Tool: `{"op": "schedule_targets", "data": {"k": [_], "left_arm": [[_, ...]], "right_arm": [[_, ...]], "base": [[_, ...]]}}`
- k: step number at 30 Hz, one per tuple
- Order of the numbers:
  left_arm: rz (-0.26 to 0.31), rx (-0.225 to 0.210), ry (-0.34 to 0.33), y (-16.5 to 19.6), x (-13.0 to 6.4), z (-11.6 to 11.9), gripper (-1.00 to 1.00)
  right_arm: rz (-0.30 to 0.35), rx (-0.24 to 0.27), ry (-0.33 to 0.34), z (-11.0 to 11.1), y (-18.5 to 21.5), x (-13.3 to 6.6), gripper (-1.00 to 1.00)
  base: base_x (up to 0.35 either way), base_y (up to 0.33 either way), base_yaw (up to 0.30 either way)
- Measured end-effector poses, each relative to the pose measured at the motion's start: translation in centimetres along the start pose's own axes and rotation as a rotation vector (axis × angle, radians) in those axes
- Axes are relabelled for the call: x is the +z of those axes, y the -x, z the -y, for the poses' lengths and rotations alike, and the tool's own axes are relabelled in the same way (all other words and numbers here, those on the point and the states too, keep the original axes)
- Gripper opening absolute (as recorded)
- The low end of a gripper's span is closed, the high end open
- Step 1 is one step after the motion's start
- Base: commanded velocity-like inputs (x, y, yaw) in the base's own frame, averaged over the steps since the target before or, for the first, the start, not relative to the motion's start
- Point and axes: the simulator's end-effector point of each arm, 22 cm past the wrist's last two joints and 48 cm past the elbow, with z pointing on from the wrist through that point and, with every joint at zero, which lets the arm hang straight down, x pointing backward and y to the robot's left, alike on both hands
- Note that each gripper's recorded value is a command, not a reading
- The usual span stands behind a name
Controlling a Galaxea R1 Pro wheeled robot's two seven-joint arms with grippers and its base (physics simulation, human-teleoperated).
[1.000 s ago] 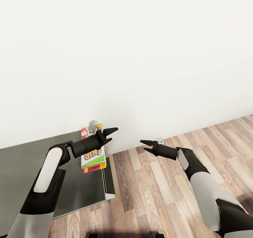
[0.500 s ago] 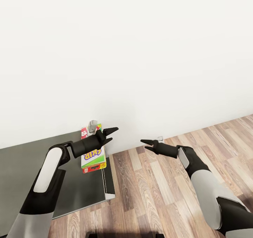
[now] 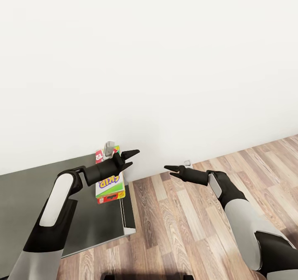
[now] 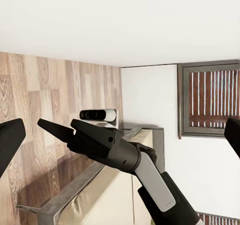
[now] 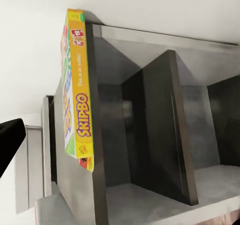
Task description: Put all the toys in the child's room - the three board games (two on the bed and one on the table), the two jigsaw puzzles on the table, and the tennis ball on the table - inside the toy box on the table in the child's room.
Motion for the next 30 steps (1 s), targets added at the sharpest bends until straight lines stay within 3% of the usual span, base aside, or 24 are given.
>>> {"op": "schedule_targets", "data": {"k": [30], "left_arm": [[-0.023,-0.022,-0.009,-0.69,0.59,-0.61,1.00]], "right_arm": [[-0.016,0.015,-0.006,0.91,-0.30,0.64,1.00]], "base": [[0.000,0.000,0.000]]}}
